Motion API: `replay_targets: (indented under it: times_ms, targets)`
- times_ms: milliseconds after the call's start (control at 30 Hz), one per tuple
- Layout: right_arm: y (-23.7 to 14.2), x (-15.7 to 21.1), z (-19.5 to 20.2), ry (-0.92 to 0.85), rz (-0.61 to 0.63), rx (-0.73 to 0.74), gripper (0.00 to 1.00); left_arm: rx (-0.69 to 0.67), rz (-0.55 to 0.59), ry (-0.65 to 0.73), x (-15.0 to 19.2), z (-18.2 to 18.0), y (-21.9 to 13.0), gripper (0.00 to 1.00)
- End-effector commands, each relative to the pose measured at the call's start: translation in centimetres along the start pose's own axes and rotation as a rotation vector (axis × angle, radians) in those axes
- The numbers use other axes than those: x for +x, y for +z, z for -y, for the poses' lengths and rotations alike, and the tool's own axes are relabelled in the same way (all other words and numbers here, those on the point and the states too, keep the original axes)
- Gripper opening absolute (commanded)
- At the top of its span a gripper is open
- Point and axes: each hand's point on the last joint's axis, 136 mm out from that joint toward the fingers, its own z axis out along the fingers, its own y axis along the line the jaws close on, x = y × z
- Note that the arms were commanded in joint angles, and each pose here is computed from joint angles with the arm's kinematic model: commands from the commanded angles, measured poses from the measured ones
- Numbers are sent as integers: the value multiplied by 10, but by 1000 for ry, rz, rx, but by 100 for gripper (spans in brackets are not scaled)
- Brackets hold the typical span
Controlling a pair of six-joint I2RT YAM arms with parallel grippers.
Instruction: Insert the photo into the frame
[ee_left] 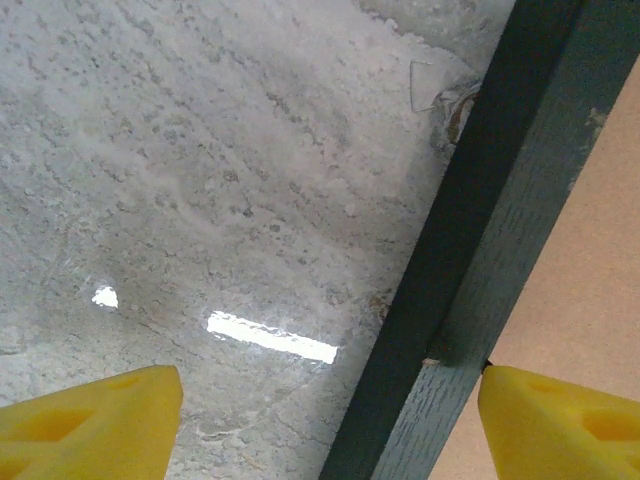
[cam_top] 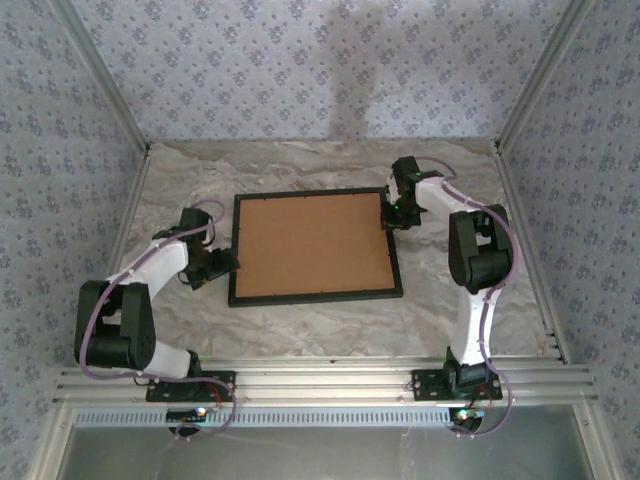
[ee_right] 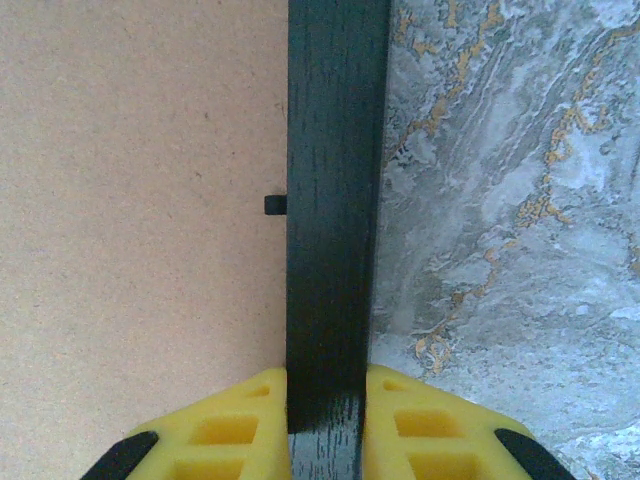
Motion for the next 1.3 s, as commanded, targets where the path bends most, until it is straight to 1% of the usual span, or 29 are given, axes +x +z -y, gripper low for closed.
replay_targets:
  times_ms: [0,333,433,600,700,900,1167,1267]
  targets:
    - [1,16,3,19,-54,2,20,-3,-40,-14,8,-2,7,78]
    - [1,19,4,19,-60,9,19,9,-33,6,2,5,13,78]
    - [0,19,5,19,-58,11,19,1,-37,25,2,8,15,78]
    - [0,20,6,19,-59,12,19,-15,-11,50,-5,11,10,78]
    - [0,20,5,17,-59,12,19,-14,-21,55,-5,12,13,78]
    - [1,21,5,16,-63,9,19,-24,-87,70,10,12,29,77]
    - [7,20,-3,-2,-65,3,19,-61,-230,149,43,20,55,75]
    - [9,20,-4,-3,-70,0,19,-74,-271,167,50,21,61,75]
